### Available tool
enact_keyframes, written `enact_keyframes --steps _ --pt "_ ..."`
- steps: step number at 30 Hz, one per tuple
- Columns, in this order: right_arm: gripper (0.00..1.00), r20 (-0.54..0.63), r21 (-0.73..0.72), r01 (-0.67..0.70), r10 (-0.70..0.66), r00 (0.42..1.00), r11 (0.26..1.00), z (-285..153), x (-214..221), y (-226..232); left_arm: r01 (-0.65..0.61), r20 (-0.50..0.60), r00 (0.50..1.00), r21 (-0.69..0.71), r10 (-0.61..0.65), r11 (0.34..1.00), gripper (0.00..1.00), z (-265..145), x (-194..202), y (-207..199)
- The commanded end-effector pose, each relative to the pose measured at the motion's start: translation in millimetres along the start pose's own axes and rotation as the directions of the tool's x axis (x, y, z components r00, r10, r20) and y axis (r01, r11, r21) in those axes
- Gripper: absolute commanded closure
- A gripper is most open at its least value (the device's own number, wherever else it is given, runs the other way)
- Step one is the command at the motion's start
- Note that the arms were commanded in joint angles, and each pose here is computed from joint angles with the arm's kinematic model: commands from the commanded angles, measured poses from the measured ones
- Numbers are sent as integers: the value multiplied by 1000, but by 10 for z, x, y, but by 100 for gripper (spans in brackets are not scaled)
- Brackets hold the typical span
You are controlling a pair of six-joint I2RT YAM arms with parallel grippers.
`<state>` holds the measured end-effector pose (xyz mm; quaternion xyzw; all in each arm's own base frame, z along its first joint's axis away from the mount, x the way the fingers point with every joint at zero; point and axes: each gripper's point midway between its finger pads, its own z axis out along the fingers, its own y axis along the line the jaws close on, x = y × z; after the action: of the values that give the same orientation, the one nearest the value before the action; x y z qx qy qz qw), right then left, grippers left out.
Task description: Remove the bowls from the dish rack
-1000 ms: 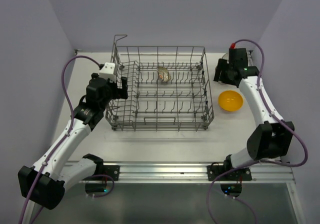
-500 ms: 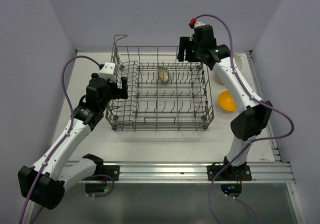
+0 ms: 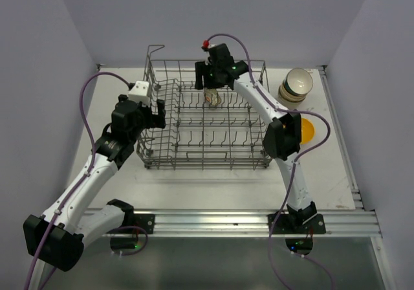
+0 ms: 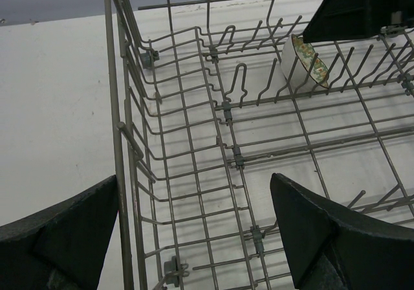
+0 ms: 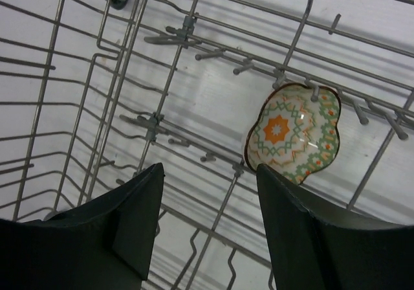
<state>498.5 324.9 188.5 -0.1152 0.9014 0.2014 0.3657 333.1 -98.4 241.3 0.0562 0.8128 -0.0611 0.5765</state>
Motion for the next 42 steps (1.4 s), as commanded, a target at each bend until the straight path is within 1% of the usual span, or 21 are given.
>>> enact_keyframes --steps 1,3,11,15,18,21,22,26,27,30,31,33,35,36,37,38,39,41,42 --pt "37 47 -31 -12 14 999 999 151 -184 69 10 35 999 105 -14 994 0 -65 -127 -207" --pt "37 48 -37 -12 14 999 999 242 -161 89 11 38 999 112 -15 994 0 -71 -138 -218" --pt "39 14 37 16 -16 1000 999 633 108 -49 10 43 999 121 -15 993 0 -91 -155 -235" --pt "40 -2 48 20 -20 1000 999 764 203 -84 8 42 999 126 -14 992 0 -87 -161 -244" --pt "43 -6 54 21 -21 1000 998 806 235 -87 10 44 999 126 -16 992 0 -95 -165 -244" --pt "49 9 94 17 -18 1000 995 811 217 -152 9 45 999 128 -14 992 0 -103 -169 -245" --pt "54 10 94 14 -15 1000 995 819 217 -151 10 48 999 130 -17 992 0 -107 -177 -248" --pt "61 -6 96 22 -22 1000 995 853 253 -163 9 51 999 133 -16 991 0 -115 -184 -252" --pt "65 0 99 25 -25 1000 995 844 226 -154 10 50 999 133 -17 991 0 -115 -184 -253" --pt "66 -19 123 22 -20 1000 992 842 278 -202 7 51 999 134 -14 991 0 -116 -184 -254" --pt "71 -24 128 19 -16 1000 992 856 299 -214 7 54 998 135 -15 991 0 -123 -192 -254" --pt "76 -29 129 15 -12 999 991 882 322 -230 9 56 998 135 -17 991 0 -133 -203 -254" --pt "78 -45 112 -2 7 999 994 903 373 -191 8 57 998 135 -15 991 0 -135 -200 -252" --pt "76 -48 106 -8 13 999 994 904 384 -178 9 58 998 135 -17 991 0 -135 -204 -253" --pt "70 -43 95 -18 22 999 995 910 373 -162 9 56 998 135 -17 991 0 -133 -203 -254" --pt "60 -36 75 -33 35 999 997 889 342 -113 9 58 998 135 -17 991 0 -135 -204 -253" --pt "53 -31 72 -40 43 999 997 875 321 -99 9 56 998 135 -17 991 0 -135 -200 -253" --pt "50 -19 37 -58 59 998 998 813 249 -9 9 59 998 137 -17 991 0 -141 -211 -256" --pt "44 -12 27 -64 64 998 998 767 201 24 9 58 998 137 -17 991 0 -137 -207 -256"
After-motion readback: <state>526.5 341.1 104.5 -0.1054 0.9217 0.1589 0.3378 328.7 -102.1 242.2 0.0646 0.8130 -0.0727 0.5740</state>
